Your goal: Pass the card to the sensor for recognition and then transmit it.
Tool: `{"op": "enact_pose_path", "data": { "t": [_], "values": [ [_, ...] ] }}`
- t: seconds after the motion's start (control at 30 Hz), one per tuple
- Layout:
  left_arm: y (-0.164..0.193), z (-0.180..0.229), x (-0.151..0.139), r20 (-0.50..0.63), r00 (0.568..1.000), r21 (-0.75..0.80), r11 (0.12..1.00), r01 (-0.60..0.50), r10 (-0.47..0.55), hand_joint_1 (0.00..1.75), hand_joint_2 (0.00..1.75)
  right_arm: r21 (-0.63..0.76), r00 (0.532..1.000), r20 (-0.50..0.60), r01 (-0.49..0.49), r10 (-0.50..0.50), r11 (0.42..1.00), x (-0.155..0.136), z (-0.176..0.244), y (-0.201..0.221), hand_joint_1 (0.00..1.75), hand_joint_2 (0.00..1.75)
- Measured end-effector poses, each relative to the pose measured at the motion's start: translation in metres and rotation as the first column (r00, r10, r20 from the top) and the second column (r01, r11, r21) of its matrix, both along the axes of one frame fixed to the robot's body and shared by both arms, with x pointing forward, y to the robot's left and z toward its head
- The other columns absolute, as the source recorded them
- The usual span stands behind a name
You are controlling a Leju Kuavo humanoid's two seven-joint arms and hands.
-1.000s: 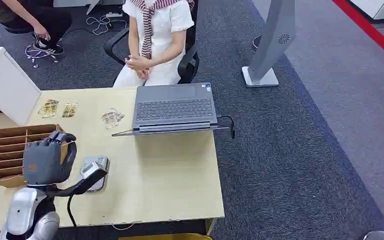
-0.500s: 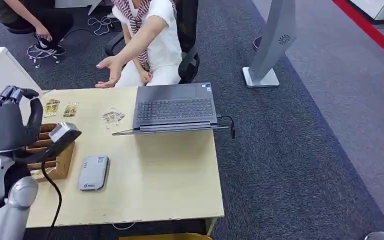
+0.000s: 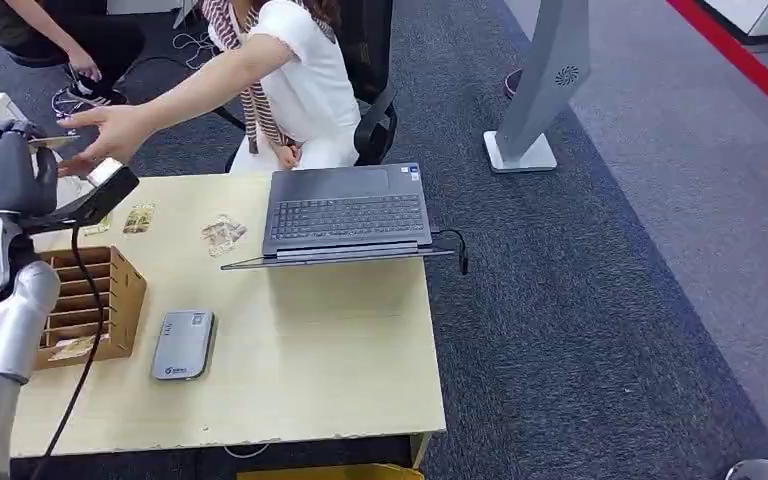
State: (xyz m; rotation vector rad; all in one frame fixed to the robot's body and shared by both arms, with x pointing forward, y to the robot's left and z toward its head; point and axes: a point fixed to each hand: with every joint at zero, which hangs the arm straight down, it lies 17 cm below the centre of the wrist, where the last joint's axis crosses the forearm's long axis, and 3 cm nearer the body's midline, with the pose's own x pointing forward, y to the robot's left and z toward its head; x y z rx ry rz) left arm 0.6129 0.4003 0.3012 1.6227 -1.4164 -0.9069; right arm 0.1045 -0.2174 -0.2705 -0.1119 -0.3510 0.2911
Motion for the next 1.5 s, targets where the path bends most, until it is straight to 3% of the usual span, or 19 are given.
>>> {"op": "enact_pose_path", "data": {
  "t": [0.23,0.27,0.4,0.43,0.67,0.83,1.03,1.17,1.33,1.5],
  "values": [
    [0.011,-0.024,0.002,-0.05,0.999,-0.034,0.999,-0.007,0.005,1.75,1.75,0.001,1.0,-0.004,0.0,0.0,1.0,-0.001,0.0,0.0,0.0,0.0],
    [0.013,-0.026,0.002,-0.055,0.998,-0.038,0.999,-0.008,0.006,1.41,1.75,0.001,1.0,-0.005,-0.001,0.001,1.0,-0.001,0.0,0.0,0.0,0.0],
    [0.015,-0.033,0.0,-0.048,0.999,-0.052,0.999,-0.006,0.003,1.41,1.75,0.003,1.0,-0.009,-0.011,0.011,1.0,-0.003,-0.001,0.001,0.0,0.0],
    [0.015,-0.034,-0.001,-0.05,0.999,-0.052,0.999,-0.005,0.002,0.0,1.75,0.002,1.0,-0.01,-0.013,0.013,1.0,-0.004,-0.001,0.001,0.0,0.0],
    [0.023,-0.046,-0.007,-0.051,0.999,-0.063,0.998,-0.015,0.012,0.0,1.75,0.001,1.0,-0.015,-0.015,0.015,1.0,-0.006,-0.001,0.001,0.0,0.0],
    [0.008,-0.06,-0.032,-0.009,0.997,-0.123,0.99,0.07,-0.072,0.0,1.75,-0.001,1.0,-0.026,-0.014,0.014,1.0,-0.009,-0.002,0.001,0.0,0.0],
    [-0.024,-0.059,-0.087,0.103,0.977,-0.144,0.969,0.2,-0.186,0.0,1.75,-0.005,0.999,-0.035,-0.01,0.009,1.0,-0.015,-0.003,0.0,0.0,0.0],
    [-0.061,-0.072,-0.163,0.162,0.945,-0.132,0.943,0.307,-0.285,0.0,1.75,-0.012,0.999,-0.038,0.016,-0.016,1.0,-0.02,-0.004,-0.002,0.0,0.0],
    [-0.085,-0.113,-0.228,0.064,0.947,-0.105,0.942,0.32,-0.315,0.0,1.75,-0.013,0.999,-0.045,0.023,-0.023,1.0,-0.023,-0.004,-0.002,0.0,0.0],
    [-0.088,-0.129,-0.25,0.002,0.952,-0.12,0.945,0.304,-0.306,0.0,1.75,-0.014,0.999,-0.046,0.027,-0.027,1.0,-0.023,-0.004,-0.002,0.0,0.0]
  ]
}}
